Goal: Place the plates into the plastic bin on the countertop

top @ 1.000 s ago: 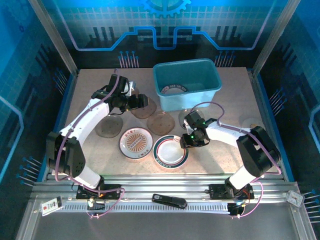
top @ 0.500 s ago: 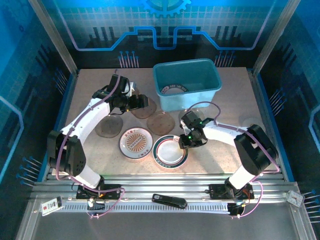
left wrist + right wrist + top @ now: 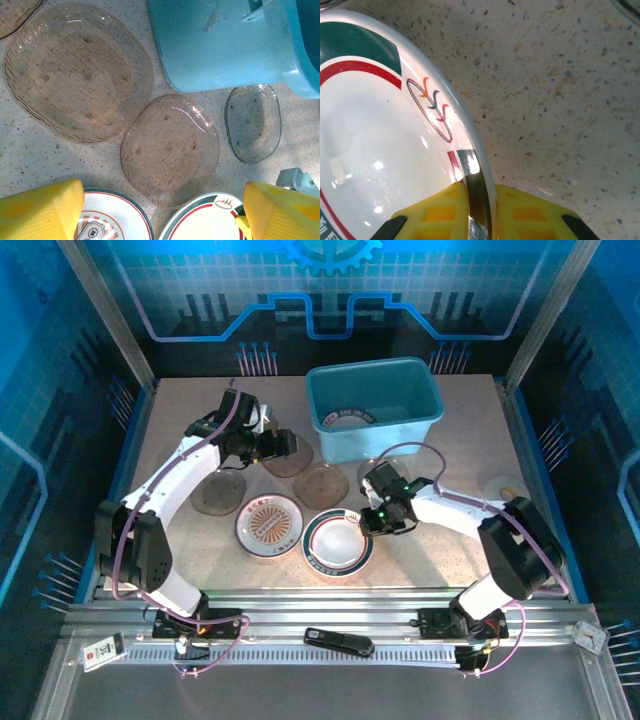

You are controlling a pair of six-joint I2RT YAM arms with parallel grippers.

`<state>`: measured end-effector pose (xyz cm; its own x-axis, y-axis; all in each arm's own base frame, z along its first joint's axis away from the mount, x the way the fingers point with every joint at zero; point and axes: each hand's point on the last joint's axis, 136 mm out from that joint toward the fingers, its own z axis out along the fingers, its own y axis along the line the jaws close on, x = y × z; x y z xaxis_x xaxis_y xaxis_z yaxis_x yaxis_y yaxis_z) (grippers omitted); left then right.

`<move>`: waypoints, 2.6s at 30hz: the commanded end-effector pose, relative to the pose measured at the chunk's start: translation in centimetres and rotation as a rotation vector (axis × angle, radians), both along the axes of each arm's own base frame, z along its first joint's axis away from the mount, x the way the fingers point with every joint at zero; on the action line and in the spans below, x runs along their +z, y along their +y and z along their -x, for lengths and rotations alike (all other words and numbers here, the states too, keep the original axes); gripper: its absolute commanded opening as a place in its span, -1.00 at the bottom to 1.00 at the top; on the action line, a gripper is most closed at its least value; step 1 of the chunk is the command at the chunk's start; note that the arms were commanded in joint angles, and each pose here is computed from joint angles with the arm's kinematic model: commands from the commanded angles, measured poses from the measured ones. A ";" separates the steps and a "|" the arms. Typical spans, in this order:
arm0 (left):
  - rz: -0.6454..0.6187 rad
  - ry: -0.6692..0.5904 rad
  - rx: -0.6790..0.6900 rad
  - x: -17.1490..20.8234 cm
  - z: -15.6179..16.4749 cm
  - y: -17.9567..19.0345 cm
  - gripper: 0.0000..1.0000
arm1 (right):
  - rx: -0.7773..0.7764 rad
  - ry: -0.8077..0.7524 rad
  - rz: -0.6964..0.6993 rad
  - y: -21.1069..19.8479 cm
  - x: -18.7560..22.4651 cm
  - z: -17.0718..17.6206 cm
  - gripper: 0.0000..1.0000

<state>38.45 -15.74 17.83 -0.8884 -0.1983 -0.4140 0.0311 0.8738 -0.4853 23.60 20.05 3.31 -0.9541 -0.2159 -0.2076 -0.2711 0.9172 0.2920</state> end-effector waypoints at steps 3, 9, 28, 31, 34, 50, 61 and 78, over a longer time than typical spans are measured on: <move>0.033 -0.018 -0.024 1.3 -0.7 -1.3 0.67 | -0.031 -0.034 -0.007 -1.5 0.9 0.6 -0.94; 0.032 -0.021 -0.034 1.7 -1.3 -2.2 0.67 | -0.068 -0.081 -0.101 -2.3 3.6 0.6 -1.00; 0.017 -0.076 -0.006 3.5 -2.9 -3.0 0.67 | -0.234 -0.320 -0.362 -7.2 15.4 -1.1 -1.00; -0.007 -0.107 0.003 4.1 -3.1 -2.4 0.68 | -0.246 -0.376 -0.422 -7.5 18.2 -1.7 -1.00; -0.020 -0.126 0.021 4.7 -3.3 -1.4 0.68 | -0.259 -0.437 -0.484 -7.9 21.5 -3.0 -1.00; -0.027 -0.106 0.068 3.6 -3.6 2.3 0.69 | -0.326 -0.610 -0.557 -8.5 29.4 -21.9 -1.00; -0.028 -0.072 0.118 2.2 -4.6 4.5 0.69 | -0.374 -0.507 -0.578 -8.0 24.6 -30.0 -1.00; -0.033 -0.024 0.117 0.5 -6.0 4.4 0.68 | -0.324 -0.324 -0.546 -4.2 16.0 -31.1 -1.00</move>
